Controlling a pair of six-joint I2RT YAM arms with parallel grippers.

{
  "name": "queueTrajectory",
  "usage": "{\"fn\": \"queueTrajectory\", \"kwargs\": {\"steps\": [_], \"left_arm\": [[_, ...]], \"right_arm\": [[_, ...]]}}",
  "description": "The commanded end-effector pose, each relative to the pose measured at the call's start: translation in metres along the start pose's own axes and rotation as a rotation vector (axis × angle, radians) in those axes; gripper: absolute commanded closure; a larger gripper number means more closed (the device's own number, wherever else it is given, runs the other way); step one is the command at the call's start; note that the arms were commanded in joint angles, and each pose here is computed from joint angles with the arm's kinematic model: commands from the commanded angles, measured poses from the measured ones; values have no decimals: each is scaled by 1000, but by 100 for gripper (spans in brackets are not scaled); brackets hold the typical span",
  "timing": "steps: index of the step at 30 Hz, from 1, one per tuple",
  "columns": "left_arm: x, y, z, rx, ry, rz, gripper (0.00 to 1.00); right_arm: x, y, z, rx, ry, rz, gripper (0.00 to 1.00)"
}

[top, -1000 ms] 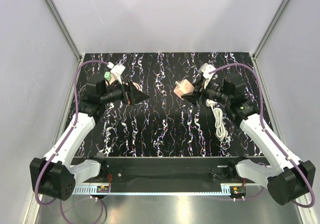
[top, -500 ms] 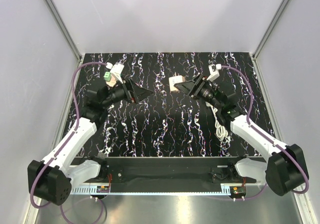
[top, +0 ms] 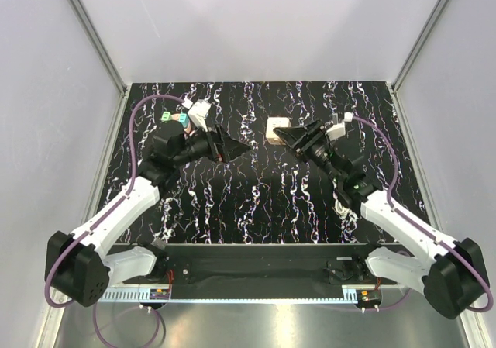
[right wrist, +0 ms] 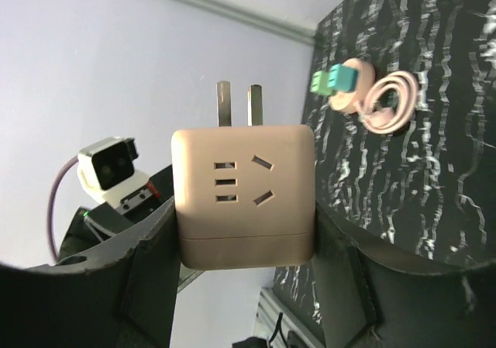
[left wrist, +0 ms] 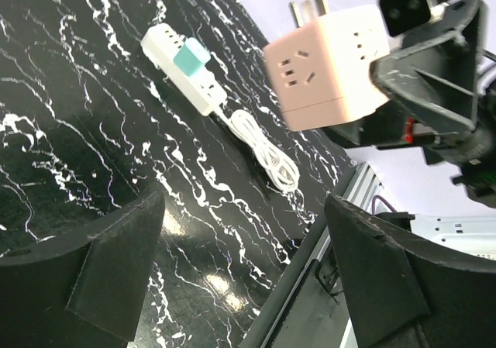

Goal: Insert the plug

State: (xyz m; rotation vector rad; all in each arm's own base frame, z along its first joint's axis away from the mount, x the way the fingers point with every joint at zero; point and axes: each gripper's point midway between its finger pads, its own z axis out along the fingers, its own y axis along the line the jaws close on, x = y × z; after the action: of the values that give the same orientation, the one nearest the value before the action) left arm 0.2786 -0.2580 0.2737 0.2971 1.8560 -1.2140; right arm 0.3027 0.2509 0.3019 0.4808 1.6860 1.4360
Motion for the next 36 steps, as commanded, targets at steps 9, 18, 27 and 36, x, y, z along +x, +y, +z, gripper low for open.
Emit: {"fn": "queueTrajectory", "kwargs": {"steps": [9, 18, 27, 36], "left_arm": [[20, 23, -1, -90, -8, -70, 13], [58, 54, -11, -215, 85, -121, 13], [78, 67, -19, -266, 145, -99, 12], [84, 70, -16, -260, 147, -138, 12]], "right_arm": [[17, -131, -28, 516, -91, -59, 100], [48, -204, -40, 862, 12, -82, 100], [59, -203, -25, 851, 17, 20, 100], [72, -226, -21, 940, 24, 90, 84]]}}
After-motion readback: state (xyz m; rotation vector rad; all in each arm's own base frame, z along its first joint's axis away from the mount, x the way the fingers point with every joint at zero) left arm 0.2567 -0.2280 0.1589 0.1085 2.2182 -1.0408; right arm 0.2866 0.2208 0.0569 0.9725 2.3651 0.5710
